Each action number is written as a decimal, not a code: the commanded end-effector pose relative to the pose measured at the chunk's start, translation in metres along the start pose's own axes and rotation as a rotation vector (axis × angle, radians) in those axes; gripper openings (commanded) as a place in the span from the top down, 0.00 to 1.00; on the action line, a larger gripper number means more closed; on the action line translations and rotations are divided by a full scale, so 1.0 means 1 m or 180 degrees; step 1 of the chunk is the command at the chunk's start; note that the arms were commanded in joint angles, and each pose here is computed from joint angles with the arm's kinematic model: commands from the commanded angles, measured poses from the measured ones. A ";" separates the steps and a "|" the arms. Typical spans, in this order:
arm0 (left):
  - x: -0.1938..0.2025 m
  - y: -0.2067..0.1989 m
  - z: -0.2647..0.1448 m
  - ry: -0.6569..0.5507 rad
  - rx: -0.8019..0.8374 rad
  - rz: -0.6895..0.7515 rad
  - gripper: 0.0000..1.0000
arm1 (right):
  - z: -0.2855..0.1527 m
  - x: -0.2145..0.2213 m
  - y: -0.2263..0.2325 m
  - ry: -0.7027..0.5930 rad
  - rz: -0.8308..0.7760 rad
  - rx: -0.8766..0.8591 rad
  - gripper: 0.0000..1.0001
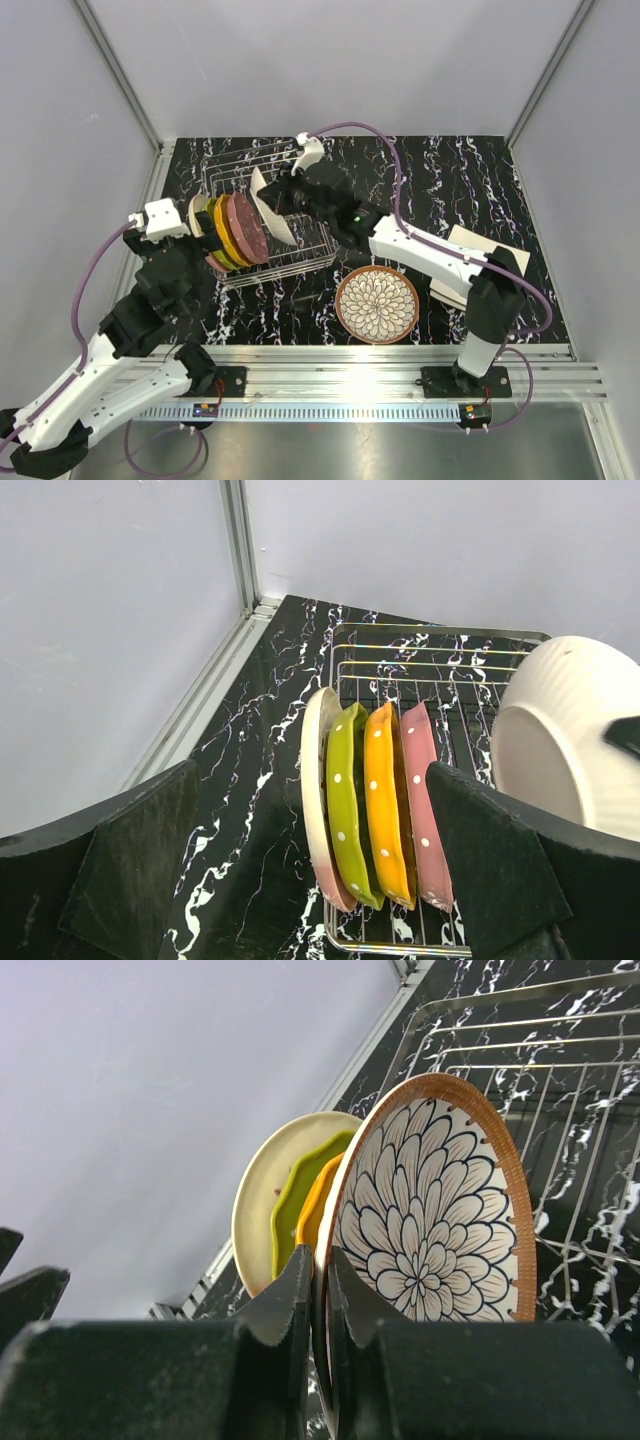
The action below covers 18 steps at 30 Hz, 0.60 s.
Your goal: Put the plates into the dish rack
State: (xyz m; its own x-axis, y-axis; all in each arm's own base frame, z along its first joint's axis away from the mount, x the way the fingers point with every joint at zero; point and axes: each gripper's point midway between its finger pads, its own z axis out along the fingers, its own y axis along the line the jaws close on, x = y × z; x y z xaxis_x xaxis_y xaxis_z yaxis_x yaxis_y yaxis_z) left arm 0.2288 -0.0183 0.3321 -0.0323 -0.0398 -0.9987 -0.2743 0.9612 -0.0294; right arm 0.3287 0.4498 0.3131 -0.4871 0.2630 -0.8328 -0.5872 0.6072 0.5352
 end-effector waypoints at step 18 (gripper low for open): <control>-0.008 -0.002 0.003 -0.0075 -0.0035 -0.0132 0.01 | 0.025 -0.091 0.051 -0.1075 0.0738 -0.0696 1.00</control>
State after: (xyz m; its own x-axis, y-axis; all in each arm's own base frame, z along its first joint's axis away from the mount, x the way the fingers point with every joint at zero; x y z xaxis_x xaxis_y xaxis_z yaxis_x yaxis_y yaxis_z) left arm 0.2300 -0.0195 0.3313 -0.0368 -0.0325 -0.9988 -0.2735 0.9616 -0.0212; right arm 0.3548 0.4827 0.3020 -0.5328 0.4079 -0.7414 -0.5279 0.5245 0.6680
